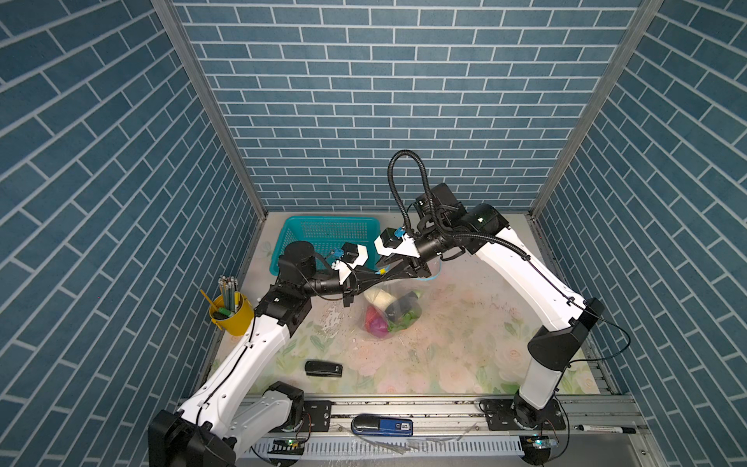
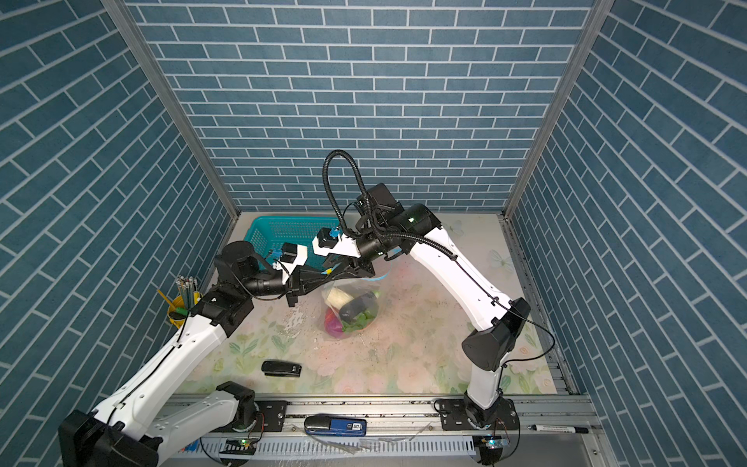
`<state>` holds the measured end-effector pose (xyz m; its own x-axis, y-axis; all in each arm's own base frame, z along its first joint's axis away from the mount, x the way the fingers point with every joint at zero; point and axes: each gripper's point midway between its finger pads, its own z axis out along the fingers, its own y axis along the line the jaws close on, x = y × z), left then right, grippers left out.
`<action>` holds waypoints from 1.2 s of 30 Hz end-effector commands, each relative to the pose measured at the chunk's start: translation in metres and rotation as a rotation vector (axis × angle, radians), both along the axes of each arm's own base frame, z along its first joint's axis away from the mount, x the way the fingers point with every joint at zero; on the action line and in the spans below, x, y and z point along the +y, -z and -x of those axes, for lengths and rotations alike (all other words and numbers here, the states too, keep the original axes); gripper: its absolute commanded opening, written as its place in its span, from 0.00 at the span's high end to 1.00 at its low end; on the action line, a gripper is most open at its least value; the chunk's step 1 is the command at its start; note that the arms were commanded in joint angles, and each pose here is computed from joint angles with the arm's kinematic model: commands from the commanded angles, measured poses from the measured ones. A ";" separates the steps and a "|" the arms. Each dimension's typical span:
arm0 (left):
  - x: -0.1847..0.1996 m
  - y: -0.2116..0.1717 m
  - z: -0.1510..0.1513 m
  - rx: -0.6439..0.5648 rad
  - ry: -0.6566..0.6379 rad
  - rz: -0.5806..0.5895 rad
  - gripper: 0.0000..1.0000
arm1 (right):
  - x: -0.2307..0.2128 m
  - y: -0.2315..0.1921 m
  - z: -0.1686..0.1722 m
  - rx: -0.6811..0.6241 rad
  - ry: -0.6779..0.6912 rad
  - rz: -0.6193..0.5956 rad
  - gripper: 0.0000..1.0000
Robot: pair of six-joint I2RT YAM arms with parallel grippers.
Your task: Place the food in the zip-top bag and seal the zipper
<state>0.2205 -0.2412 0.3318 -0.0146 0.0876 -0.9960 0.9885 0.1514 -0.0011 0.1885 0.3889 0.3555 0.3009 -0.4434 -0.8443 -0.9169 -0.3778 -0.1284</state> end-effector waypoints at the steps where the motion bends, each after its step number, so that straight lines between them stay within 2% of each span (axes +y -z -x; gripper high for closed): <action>1: 0.001 -0.014 0.005 -0.050 0.001 0.015 1.00 | -0.004 -0.001 0.008 -0.033 -0.037 0.014 0.70; 8: 0.002 -0.014 0.003 -0.052 -0.019 0.017 1.00 | -0.007 0.000 0.006 -0.043 -0.025 0.039 0.88; 11: 0.003 -0.013 0.002 -0.052 -0.035 0.016 1.00 | -0.007 0.001 0.005 -0.048 -0.018 0.050 0.91; 28: 0.021 0.002 -0.008 -0.048 -0.179 0.007 1.00 | -0.022 0.012 -0.010 -0.114 0.072 0.144 0.95; 36: 0.027 0.008 -0.009 -0.044 -0.202 0.001 1.00 | -0.033 0.012 -0.020 -0.127 0.123 0.161 0.95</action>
